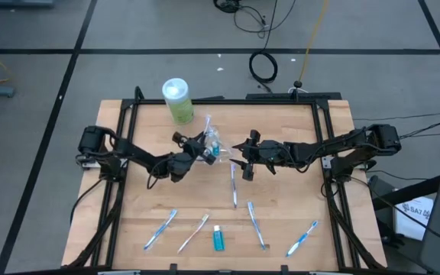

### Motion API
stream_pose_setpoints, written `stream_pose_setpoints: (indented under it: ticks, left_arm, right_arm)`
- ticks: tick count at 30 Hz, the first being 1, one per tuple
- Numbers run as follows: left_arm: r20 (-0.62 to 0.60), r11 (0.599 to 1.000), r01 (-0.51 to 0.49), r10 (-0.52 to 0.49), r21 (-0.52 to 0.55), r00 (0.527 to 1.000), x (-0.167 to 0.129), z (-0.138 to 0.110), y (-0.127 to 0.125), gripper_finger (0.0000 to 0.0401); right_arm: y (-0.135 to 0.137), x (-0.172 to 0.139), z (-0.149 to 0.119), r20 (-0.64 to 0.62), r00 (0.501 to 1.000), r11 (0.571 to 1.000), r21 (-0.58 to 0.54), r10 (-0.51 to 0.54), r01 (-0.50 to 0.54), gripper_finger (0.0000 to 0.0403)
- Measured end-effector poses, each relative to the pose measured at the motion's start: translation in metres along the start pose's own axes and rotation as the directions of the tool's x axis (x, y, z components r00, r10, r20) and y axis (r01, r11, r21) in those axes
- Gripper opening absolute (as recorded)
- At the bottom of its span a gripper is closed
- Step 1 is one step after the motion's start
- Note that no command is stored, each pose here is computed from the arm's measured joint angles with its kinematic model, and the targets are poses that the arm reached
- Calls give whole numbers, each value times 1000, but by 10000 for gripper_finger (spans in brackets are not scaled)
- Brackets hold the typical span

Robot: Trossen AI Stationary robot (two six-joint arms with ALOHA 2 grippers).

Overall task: Pick & Place toothbrushing station
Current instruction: Put the left violet toothbrush into the transparent organizer

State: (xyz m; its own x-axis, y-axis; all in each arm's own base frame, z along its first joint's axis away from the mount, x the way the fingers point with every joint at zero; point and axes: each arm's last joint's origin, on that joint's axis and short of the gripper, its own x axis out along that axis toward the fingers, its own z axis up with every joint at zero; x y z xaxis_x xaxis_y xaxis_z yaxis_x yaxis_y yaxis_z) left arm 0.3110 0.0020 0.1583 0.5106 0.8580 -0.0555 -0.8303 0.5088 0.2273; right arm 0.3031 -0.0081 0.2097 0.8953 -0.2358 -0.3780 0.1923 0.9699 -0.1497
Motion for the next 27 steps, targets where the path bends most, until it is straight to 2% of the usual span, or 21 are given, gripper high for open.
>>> stream_pose_setpoints:
  ticks: [5, 10, 13, 19, 27]
  left_arm:
    - [-39, 1000, 15, -15, 14, 999, -1, -7, -1, 15]
    - [-102, 999, 8, -5, 37, 995, 1, -18, 0, 49]
    - [-112, 1000, 0, 2, 14, 994, 2, -20, 1, 68]
    - [-112, 998, 10, -3, 57, 994, 1, -20, 1, 80]
    - [-121, 991, 122, -115, 49, 986, 1, -20, -3, 81]
  right_arm:
    - [0, 0, 0, 0, 1000, 1000, 0, 0, 0, 224]
    - [0, 0, 0, 0, 1000, 1000, 0, 0, 0, 224]
    - [0, 0, 0, 0, 1000, 1000, 0, 0, 0, 224]
    - [0, 0, 0, 0, 1000, 1000, 0, 0, 0, 224]
    - [0, 0, 0, 0, 1000, 1000, 0, 0, 0, 224]
